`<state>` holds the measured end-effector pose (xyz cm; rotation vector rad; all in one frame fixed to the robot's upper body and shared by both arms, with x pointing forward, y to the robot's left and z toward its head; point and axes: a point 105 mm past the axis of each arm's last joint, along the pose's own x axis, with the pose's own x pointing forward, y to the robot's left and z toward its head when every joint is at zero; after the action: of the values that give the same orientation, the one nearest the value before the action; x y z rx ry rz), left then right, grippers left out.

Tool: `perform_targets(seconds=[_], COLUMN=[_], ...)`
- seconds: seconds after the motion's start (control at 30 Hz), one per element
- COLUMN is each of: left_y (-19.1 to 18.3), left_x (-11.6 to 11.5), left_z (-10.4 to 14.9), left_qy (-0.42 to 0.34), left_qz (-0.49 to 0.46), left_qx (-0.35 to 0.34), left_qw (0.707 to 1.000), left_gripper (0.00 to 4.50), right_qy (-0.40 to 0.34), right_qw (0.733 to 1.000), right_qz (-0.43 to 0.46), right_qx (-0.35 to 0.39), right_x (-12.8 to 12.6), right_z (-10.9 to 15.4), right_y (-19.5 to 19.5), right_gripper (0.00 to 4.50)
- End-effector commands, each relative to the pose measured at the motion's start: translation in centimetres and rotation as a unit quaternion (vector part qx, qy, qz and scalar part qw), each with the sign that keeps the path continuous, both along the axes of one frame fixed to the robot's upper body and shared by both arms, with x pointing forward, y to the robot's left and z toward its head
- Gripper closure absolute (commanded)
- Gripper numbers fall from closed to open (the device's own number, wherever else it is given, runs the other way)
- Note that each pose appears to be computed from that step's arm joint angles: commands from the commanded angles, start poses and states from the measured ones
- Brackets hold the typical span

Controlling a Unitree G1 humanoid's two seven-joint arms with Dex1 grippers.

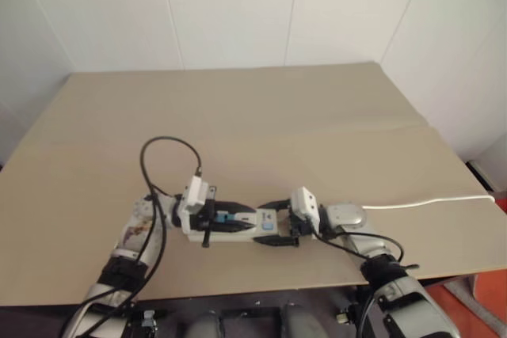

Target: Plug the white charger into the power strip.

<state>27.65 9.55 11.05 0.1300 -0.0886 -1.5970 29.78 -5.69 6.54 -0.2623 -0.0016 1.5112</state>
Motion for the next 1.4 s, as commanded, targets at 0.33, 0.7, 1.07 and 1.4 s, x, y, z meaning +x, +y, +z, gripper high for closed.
perform_targets(seconds=[0.33, 0.7, 1.07, 1.4], left_y=[1.6, 0.5, 5.6, 12.4], left_x=[0.1, 0.2, -0.9, -2.6], left_z=[-3.8, 0.0, 5.1, 5.7], left_qy=[0.078, 0.050, -0.040, -0.021], left_qz=[0.044, 0.034, 0.015, 0.110], left_qx=[0.097, 0.048, 0.120, 0.176], left_qw=[0.991, 0.997, 0.992, 0.978], left_gripper=[3.10, 0.04, 0.00, 0.00], right_qy=[0.023, 0.022, 0.004, -0.048], right_qw=[0.999, 0.999, 0.999, 0.989], right_qz=[-0.028, -0.025, -0.033, -0.137], right_qx=[-0.040, -0.030, -0.027, -0.032], right_x=[0.2, 0.1, -0.1, -2.6], right_z=[-1.9, -1.8, -0.2, 5.1], right_y=[-1.3, -0.7, -2.4, -10.5], right_gripper=[1.08, 1.08, 0.05, 0.05])
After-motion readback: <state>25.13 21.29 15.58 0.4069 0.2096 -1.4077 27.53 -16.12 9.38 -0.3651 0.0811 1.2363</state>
